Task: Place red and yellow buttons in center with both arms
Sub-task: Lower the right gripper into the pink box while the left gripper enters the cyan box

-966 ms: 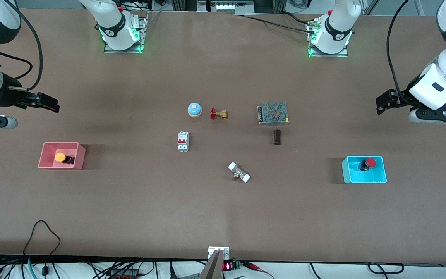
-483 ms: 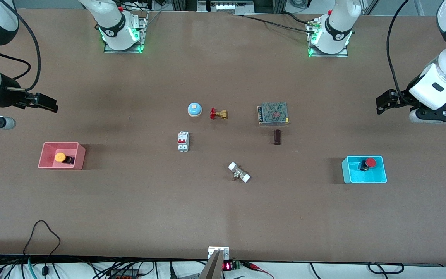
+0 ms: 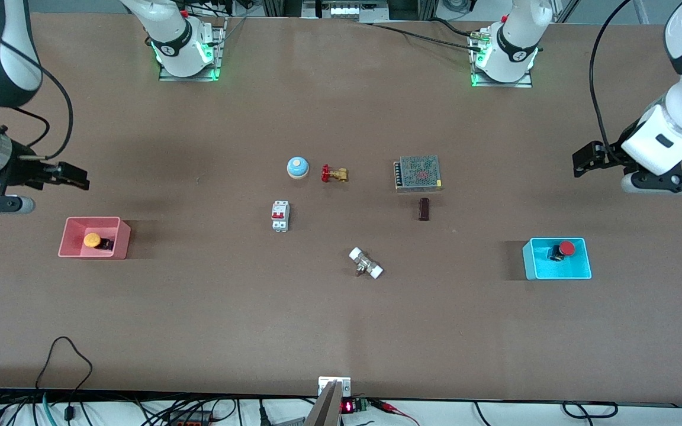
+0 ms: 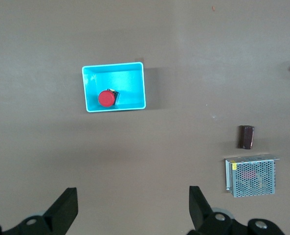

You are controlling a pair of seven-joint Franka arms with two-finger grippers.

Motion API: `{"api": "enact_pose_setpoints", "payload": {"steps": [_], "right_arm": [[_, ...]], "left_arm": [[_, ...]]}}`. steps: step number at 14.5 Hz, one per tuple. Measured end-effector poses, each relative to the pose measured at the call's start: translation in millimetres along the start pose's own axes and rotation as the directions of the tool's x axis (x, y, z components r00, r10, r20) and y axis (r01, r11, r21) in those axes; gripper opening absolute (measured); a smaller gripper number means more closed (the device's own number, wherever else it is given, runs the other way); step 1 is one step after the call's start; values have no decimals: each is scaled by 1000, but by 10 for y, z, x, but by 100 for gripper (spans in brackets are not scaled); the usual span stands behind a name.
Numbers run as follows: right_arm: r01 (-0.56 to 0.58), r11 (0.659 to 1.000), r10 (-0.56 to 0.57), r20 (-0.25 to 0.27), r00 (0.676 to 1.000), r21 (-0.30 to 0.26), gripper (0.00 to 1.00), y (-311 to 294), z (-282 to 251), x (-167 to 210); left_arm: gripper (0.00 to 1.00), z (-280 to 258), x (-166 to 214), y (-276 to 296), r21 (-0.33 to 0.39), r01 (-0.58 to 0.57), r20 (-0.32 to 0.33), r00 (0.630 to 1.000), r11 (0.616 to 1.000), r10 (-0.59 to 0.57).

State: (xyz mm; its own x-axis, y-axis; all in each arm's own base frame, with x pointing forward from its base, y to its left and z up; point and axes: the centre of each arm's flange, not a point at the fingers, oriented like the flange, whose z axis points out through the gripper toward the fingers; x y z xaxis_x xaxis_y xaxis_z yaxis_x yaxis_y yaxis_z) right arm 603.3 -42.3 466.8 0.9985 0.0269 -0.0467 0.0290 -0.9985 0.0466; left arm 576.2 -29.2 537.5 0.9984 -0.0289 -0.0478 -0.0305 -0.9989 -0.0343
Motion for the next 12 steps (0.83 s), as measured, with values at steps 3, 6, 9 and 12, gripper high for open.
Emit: {"api": "enact_pose_setpoints", "payload": {"steps": [3,6,9,12], "right_arm": [[42,999,-43,-36,998,-20,100,220,602,79],[46,999,-47,-68,997,-16,100,361,1083,206],[65,998,-66,-75,995,-12,100,418,1421,289],[113,993,-114,-77,990,-18,100,526,1688,324]], "left_arm": [[100,176,91,-102,-1,18,29,999,1000,-18],[100,514,361,-218,-4,36,75,997,999,-36],[100,1098,694,-282,-7,45,87,995,999,-45],[100,1722,924,-501,-11,76,79,994,997,-75]]}}
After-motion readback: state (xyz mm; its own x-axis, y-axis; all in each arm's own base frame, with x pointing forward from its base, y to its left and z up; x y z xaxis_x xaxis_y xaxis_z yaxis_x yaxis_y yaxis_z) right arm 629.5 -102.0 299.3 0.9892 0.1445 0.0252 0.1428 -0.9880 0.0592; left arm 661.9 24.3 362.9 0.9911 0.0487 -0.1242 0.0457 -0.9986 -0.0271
